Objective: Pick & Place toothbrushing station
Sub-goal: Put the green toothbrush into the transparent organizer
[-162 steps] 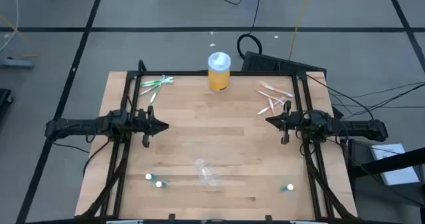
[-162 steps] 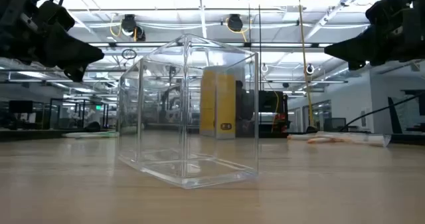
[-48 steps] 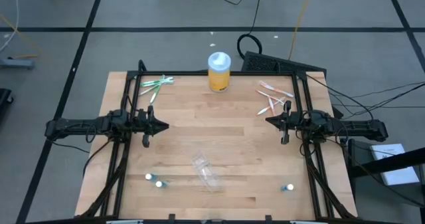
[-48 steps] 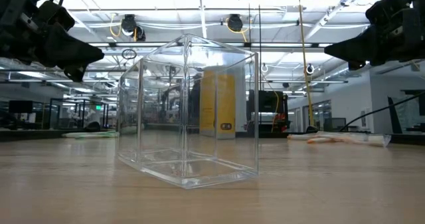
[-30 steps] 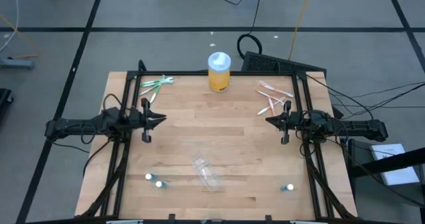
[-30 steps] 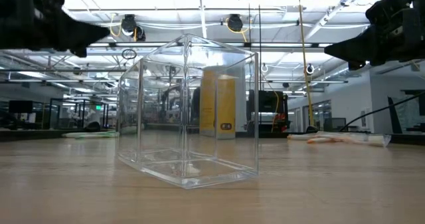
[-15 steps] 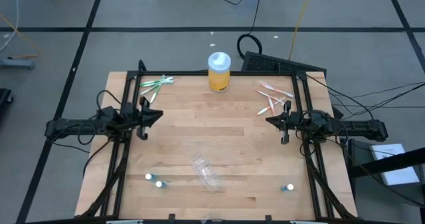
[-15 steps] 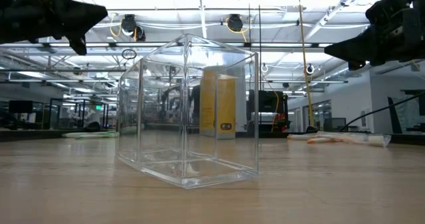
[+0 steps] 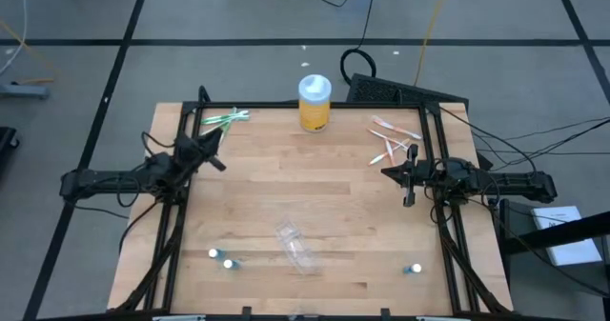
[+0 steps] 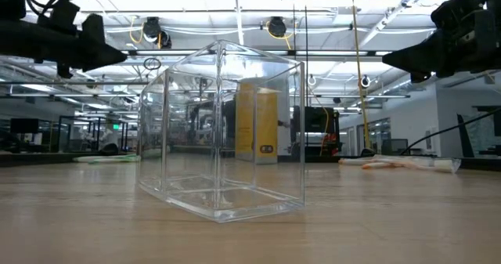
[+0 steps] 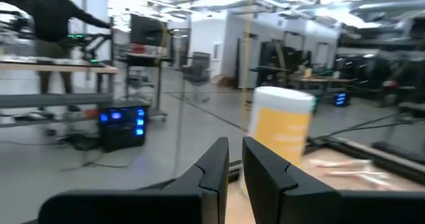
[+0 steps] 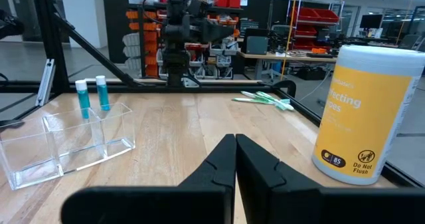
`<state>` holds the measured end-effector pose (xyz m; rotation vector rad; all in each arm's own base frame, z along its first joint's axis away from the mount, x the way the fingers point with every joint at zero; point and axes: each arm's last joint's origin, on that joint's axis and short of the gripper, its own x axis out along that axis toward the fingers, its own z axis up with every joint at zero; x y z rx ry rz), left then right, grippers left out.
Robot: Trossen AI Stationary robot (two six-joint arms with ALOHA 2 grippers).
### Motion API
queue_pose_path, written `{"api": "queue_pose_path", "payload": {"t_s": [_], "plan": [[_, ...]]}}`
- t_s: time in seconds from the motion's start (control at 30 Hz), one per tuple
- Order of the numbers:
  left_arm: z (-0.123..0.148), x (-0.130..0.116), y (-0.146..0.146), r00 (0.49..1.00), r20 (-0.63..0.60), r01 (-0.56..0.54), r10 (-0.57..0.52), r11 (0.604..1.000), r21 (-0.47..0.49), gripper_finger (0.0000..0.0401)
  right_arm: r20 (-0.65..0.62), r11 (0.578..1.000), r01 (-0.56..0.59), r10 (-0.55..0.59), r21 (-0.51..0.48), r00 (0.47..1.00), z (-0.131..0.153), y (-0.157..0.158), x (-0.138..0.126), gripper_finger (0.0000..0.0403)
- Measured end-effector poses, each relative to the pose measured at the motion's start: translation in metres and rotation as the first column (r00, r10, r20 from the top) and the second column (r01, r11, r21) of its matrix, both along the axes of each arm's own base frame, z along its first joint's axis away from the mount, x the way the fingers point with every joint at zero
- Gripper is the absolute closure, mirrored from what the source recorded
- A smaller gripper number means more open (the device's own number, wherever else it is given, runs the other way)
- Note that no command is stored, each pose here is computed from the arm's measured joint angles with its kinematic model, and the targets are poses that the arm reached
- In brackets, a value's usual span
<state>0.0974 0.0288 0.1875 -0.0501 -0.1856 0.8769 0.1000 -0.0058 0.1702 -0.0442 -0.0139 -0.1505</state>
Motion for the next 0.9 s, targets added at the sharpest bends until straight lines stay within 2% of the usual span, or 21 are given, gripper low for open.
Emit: {"api": "queue_pose_path", "payload": {"t_s": [0.2,0.4,0.53,0.7,0.8,0.9], "plan": [[-0.008,0.004,0.012,0.995,-0.017,-0.102,0.101,0.992,-0.072,0.0352,0.0,1.0,0.0,0.0,0.0,1.0,0.0,0.0,0.0,0.0399],[-0.022,0.008,0.026,0.979,-0.106,-0.191,0.174,0.967,-0.168,0.0342,0.0,1.0,0.0,0.0,0.0,1.0,0.0,0.0,0.0,0.0399],[-0.03,0.012,0.033,0.979,-0.154,-0.169,0.133,0.951,-0.258,0.0299,0.0,1.0,0.0,0.0,0.0,1.0,0.0,0.0,0.0,0.0399],[-0.034,0.014,0.043,0.978,-0.16,-0.19,0.135,0.891,-0.413,0.0226,0.0,1.0,0.0,0.0,0.0,1.0,0.0,0.0,0.0,0.0399],[-0.03,0.016,0.051,0.963,-0.238,-0.226,0.124,0.851,-0.474,0.0198,0.0,1.0,0.0,0.0,0.0,1.0,0.0,0.0,0.0,0.0399],[-0.019,0.019,0.061,0.932,-0.332,-0.304,0.147,0.816,-0.492,0.0187,0.0,1.0,0.0,0.0,0.0,1.0,0.0,0.0,0.0,0.0399]]}}
